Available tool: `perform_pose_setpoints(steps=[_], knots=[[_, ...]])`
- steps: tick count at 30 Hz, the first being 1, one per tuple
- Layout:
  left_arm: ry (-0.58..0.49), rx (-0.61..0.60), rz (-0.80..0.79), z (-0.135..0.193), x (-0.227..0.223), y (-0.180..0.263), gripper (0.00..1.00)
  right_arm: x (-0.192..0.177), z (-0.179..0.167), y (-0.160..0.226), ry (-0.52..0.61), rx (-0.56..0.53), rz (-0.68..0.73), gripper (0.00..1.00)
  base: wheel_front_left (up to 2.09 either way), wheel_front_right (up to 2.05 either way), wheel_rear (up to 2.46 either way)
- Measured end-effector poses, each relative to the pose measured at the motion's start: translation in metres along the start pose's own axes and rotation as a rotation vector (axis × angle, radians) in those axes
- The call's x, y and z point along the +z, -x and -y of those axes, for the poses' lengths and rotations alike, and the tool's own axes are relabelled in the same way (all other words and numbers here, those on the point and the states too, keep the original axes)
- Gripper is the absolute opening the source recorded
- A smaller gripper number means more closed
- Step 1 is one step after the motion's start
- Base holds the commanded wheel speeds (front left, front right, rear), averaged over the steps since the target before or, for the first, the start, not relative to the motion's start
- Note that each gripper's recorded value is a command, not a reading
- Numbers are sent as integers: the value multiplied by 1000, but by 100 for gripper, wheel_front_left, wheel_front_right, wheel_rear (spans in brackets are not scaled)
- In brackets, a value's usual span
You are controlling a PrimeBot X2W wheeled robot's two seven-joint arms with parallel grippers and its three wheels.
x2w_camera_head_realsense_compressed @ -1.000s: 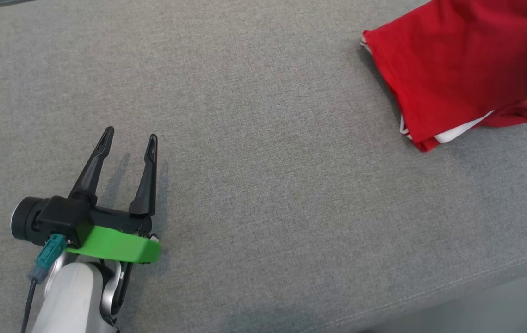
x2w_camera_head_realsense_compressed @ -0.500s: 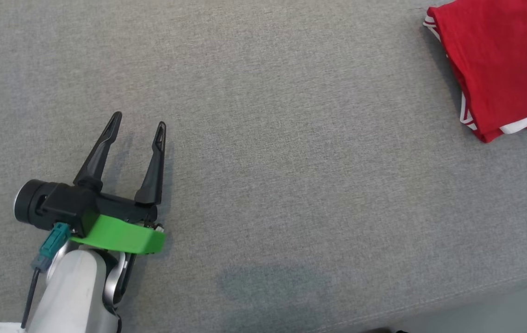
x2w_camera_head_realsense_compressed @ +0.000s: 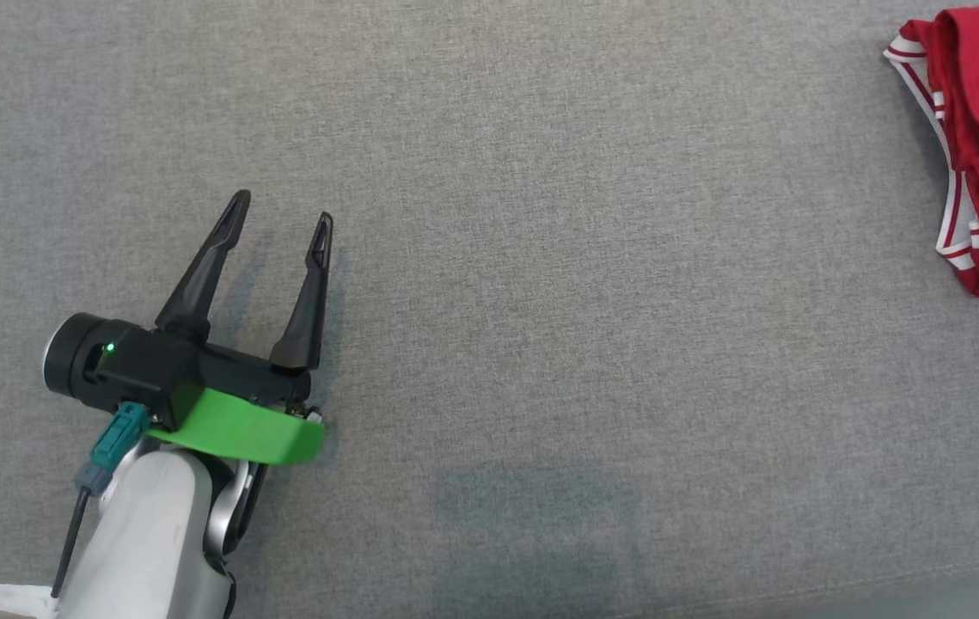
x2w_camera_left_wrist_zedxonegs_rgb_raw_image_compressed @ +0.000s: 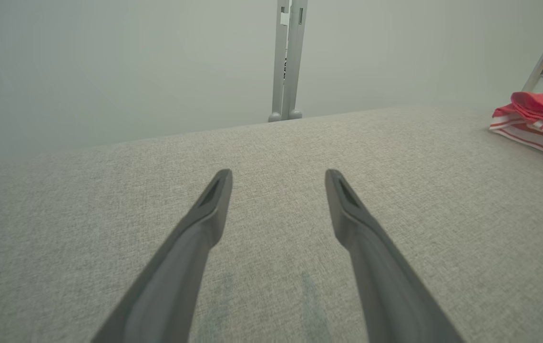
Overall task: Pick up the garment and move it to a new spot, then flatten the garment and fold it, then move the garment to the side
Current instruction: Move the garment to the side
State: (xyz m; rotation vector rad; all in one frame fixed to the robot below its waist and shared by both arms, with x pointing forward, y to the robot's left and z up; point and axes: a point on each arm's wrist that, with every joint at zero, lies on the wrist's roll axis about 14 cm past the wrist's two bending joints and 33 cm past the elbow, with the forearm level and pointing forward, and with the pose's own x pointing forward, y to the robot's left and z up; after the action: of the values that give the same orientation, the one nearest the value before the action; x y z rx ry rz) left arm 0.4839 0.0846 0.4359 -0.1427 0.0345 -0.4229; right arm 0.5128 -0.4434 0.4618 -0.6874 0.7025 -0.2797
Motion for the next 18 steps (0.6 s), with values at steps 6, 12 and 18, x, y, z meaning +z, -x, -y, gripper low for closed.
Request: perform_pose_setpoints(steps=[6,12,18], knots=[[56,31,10,-3,6,7,100,2,-19,6,-62,41,45,100,0,0,0],[117,77,44,-4,21,22,100,25,-31,28,-144,69,213,100,0,0,0],[159,204,50,-22,27,51,100,46,-45,68,-464,90,439,100,0,0,0]])
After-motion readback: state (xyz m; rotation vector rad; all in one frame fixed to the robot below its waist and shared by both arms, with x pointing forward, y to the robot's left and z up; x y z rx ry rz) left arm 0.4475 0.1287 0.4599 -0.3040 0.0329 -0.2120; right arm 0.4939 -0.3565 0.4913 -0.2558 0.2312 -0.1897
